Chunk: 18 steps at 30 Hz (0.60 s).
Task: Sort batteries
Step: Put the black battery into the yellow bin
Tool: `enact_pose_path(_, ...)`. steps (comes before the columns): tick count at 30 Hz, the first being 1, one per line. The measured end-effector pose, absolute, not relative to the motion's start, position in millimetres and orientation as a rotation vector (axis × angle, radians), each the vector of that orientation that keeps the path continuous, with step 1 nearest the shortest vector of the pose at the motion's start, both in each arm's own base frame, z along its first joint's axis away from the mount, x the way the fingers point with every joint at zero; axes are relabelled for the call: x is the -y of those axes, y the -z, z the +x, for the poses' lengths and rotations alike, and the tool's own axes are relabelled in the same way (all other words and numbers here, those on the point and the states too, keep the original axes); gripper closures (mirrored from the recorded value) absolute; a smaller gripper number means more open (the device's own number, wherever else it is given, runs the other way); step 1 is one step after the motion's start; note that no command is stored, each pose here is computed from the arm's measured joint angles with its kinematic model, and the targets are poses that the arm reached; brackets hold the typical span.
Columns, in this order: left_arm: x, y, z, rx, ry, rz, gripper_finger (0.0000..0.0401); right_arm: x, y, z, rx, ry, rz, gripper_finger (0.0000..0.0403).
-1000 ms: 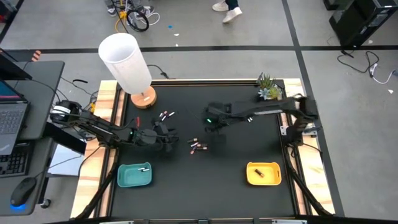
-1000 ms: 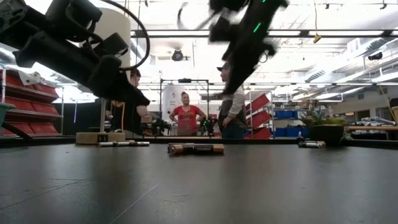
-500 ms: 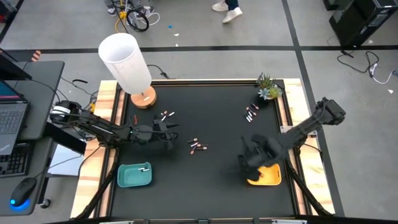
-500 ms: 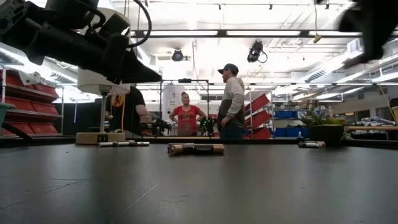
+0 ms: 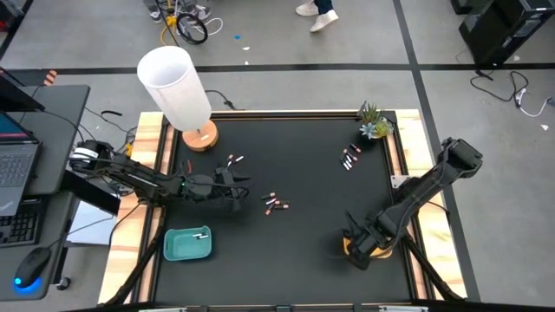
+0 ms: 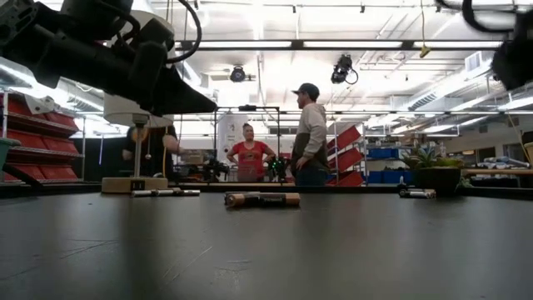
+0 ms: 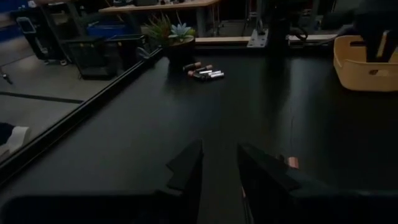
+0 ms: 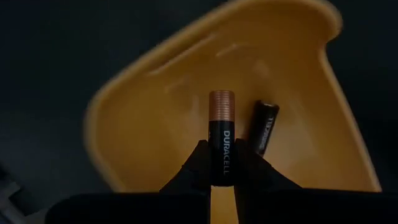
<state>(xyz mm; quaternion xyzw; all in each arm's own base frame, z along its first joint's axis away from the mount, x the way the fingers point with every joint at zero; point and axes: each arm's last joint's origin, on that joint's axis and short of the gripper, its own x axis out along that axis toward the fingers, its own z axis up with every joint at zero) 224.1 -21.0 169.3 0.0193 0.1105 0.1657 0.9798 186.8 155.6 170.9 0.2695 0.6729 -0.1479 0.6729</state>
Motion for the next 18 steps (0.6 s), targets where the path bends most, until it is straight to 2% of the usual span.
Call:
enact_pose_path(4, 21, -167, 224, -0.244, -0.334, 0.045, 0.0284, -144, -153, 183, -1.528, 0.354, 0.636, 0.0372)
enact_pose_path(9, 21, -163, 222, -0.282, -0.337, 0.037, 0.0284, -136, -149, 185, -1.536, 0.374, 0.630, 0.0307)
enact_pose_path(14, 21, -162, 222, -0.289, -0.338, 0.031, 0.0284, -135, -168, 193, -1.573, 0.359, 0.587, 0.0256)
enact_pose_path(18, 21, -162, 222, -0.285, -0.344, -0.008, 0.0284, -133, -202, 198, -1.627, 0.409, 0.505, 0.0250)
